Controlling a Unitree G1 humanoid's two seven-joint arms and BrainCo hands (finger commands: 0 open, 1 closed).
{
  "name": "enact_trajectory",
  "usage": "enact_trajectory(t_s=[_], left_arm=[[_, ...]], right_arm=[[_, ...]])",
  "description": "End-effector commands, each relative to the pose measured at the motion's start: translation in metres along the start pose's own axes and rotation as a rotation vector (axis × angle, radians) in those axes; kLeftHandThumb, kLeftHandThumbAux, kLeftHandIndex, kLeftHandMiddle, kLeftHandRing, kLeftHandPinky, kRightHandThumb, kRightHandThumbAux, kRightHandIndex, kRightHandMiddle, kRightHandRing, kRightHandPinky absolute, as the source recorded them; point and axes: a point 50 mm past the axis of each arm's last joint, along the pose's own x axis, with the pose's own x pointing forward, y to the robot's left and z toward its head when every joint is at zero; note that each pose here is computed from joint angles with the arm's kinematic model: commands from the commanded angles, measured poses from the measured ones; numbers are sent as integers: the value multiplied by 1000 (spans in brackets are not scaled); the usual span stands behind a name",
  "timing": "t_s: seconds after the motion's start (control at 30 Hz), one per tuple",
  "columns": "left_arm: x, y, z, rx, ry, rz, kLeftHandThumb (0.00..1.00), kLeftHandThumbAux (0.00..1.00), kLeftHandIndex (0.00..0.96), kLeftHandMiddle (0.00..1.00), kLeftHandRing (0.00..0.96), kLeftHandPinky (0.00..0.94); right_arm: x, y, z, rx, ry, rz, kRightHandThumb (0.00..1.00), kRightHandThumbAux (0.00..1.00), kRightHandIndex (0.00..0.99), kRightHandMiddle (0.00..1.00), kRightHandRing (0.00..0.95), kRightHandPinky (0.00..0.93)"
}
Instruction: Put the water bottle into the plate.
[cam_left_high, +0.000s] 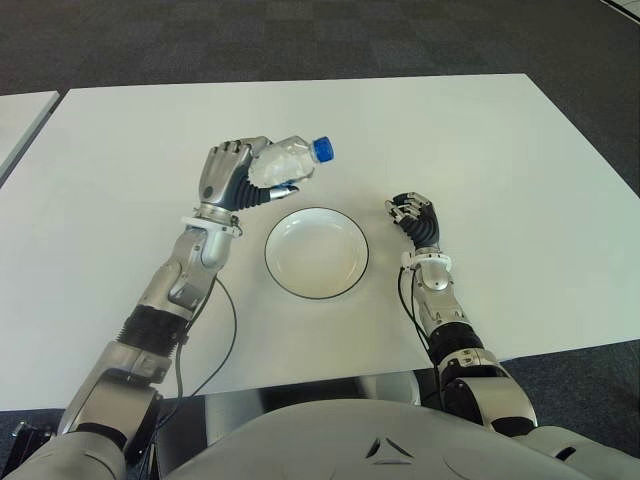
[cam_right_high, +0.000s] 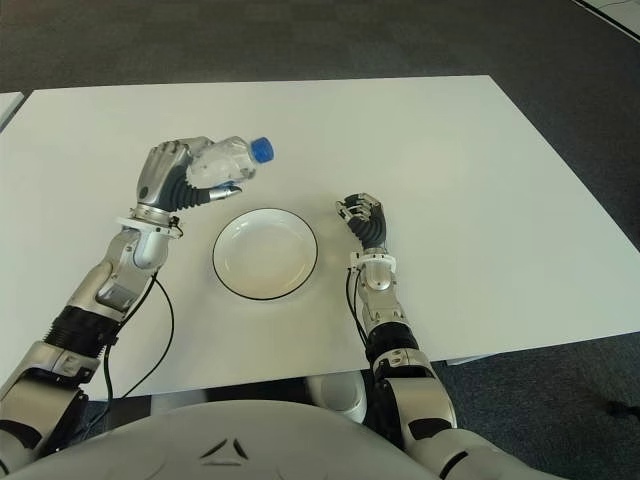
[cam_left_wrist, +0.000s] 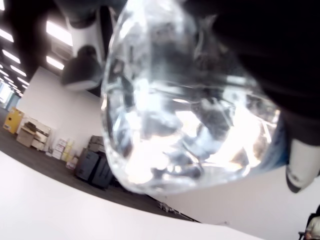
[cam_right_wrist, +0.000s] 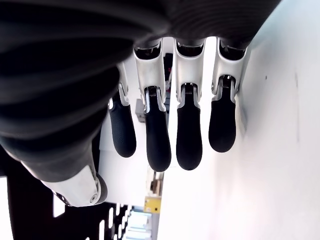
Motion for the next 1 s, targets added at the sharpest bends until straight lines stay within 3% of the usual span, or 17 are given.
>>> enact_trajectory(t_s=[0.03,0.47,0.67,1.0], left_arm=[[-5,-5,13,9,-48,-68,850,669,395,540,864,845],[-21,-31,26,88,-154,-236,851,669,396,542,866,853],[-29,-58,21,143,-185,-291,851,668,397,543,869,864],[-36,-72,16,207,-211,-328,851,668,398,546,866,871]], right_arm=[[-1,2,-3,3,22,8,710,729,430,516,530,555],[-1,2,-2,2,22,1,709,729,431,515,525,542],[-1,1,-2,-2,25,1,710,729,431,515,522,546],[-1,0,-2,-7,24,1,710,729,431,520,530,553]])
